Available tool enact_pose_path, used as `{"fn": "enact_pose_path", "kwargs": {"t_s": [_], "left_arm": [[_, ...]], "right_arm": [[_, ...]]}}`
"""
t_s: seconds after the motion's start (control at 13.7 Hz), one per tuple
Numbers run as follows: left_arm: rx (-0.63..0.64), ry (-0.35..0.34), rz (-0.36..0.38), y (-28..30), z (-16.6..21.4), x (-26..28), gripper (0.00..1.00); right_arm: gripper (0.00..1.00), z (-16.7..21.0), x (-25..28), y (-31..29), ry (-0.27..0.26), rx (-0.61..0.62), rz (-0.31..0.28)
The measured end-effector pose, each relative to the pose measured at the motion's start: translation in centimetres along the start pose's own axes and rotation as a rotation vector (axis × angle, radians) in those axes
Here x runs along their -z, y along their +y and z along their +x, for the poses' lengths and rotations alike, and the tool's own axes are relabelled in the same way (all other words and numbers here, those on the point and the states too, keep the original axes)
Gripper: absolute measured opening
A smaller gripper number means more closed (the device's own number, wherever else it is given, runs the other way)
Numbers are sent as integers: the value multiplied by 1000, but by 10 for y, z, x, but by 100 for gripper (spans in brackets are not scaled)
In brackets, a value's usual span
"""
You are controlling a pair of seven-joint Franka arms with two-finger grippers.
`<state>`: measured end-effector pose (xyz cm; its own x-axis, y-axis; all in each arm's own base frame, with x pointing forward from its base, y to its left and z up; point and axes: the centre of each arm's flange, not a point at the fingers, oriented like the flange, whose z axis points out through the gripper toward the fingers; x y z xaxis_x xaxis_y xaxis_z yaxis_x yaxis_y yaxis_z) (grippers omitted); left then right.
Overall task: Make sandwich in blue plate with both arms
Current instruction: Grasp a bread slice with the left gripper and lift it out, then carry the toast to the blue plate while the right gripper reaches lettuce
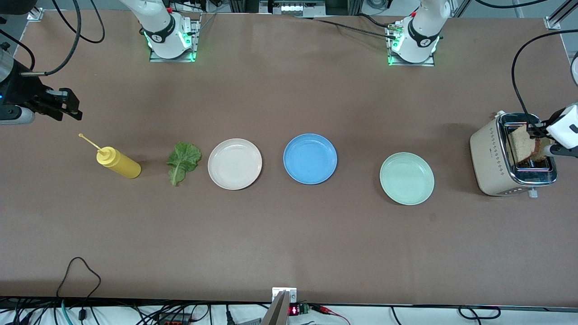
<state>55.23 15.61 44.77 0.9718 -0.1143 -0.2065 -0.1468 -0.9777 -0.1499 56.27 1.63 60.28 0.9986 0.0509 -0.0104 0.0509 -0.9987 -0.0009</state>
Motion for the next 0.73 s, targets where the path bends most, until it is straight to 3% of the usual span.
{"fn": "enact_pose_path", "kwargs": {"t_s": [0.29,0.51,0.73], "left_arm": [[-53,20,15,30,10,48,9],[-110,46,5,67,20,72,7],[-160,63,-131,117,25,86,7]], "right_arm": [[99,-1,-8,0,-30,0,1],[100,0,-11,-1,-36,2,1],[100,2,-15,-2,-42,3,2]]}}
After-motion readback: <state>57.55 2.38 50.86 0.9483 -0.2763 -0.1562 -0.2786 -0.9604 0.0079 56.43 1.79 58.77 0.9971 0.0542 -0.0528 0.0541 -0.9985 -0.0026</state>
